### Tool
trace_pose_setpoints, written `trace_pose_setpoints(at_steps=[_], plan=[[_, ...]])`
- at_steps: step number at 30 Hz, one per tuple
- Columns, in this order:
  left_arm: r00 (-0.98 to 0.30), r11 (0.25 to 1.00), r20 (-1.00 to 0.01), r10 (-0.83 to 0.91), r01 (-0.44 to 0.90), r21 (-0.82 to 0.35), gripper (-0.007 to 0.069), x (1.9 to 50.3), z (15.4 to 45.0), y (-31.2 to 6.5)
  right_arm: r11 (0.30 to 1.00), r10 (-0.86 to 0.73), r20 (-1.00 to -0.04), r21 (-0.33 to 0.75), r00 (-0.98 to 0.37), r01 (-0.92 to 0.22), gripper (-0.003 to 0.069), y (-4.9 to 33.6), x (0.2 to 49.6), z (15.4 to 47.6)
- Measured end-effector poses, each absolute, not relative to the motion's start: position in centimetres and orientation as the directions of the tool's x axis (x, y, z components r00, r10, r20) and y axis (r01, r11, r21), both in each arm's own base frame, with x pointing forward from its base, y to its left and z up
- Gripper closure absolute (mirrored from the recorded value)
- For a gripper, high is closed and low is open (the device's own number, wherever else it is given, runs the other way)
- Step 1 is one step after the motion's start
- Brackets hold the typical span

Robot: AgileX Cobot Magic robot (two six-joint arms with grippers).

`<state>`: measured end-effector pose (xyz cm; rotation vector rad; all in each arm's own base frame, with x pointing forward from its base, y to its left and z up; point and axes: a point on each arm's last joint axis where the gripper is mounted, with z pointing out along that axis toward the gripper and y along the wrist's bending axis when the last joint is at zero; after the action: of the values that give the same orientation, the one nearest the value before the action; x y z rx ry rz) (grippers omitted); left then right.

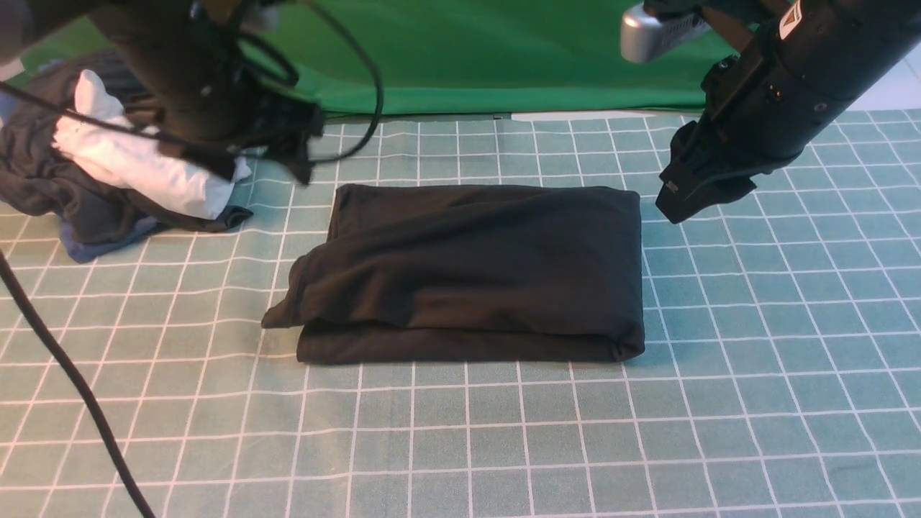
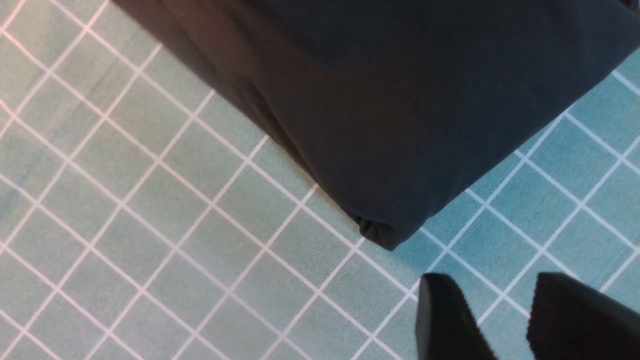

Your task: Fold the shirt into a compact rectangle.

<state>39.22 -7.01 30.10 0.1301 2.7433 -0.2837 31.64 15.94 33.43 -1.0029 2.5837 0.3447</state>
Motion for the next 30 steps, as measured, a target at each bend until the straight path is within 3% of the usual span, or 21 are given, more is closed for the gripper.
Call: trace_pose_setpoints(at_steps=[1,2,5,9,11,16,20,24,27,30], plan=[[-0.923,0.973,-0.382,0.051,0.132,-0.190,0.0094,39.3,30.1,-7.1,0.720,-0.602,-0.402,0.099,-0.690,-0.687,0.0416,15.9,31.6,33.4],[-0.924,0.947,-0.382,0.028,0.147,-0.284,0.0126,39.3,30.1,-8.1,0.720,-0.602,-0.403,0.098,-0.689,-0.686,0.0416,15.9,31.7,33.4],[-0.934,0.910,-0.357,0.027,0.171,-0.377,0.0255,39.6,29.3,-10.0,0.722,-0.599,-0.410,0.096,-0.688,-0.686,0.0416,16.0,31.7,33.5],[-0.956,0.912,-0.266,0.120,0.212,-0.350,0.0543,40.1,25.7,-12.3,0.724,-0.593,-0.427,0.089,-0.683,-0.684,0.0416,16.0,31.9,33.5],[-0.967,0.922,-0.208,0.144,0.207,-0.326,0.0592,40.5,23.4,-12.8,0.725,-0.591,-0.432,0.087,-0.682,-0.683,0.0416,16.0,31.9,33.5],[-0.992,0.959,-0.067,0.109,0.123,-0.255,0.0616,41.5,18.7,-11.6,0.726,-0.589,-0.435,0.086,-0.682,-0.682,0.0416,16.0,32.0,33.6],[-0.997,0.974,-0.022,0.072,0.075,-0.215,0.0617,42.0,16.8,-10.5,0.726,-0.588,-0.437,0.086,-0.681,-0.682,0.0425,16.0,32.0,33.6],[-0.998,0.974,-0.019,0.064,0.067,-0.215,0.0617,42.1,16.4,-10.5,0.727,-0.588,-0.437,0.085,-0.681,-0.682,0.0491,16.0,32.0,33.6],[-0.997,0.973,-0.029,0.073,0.078,-0.218,0.0617,42.0,16.8,-10.5,0.726,-0.586,-0.439,0.089,-0.681,-0.682,0.0606,16.1,32.0,33.6],[-0.994,0.974,-0.075,0.077,0.091,-0.206,0.0617,42.0,18.6,-10.3,0.719,-0.562,-0.459,0.140,-0.688,-0.681,0.0632,16.5,31.9,33.7]])
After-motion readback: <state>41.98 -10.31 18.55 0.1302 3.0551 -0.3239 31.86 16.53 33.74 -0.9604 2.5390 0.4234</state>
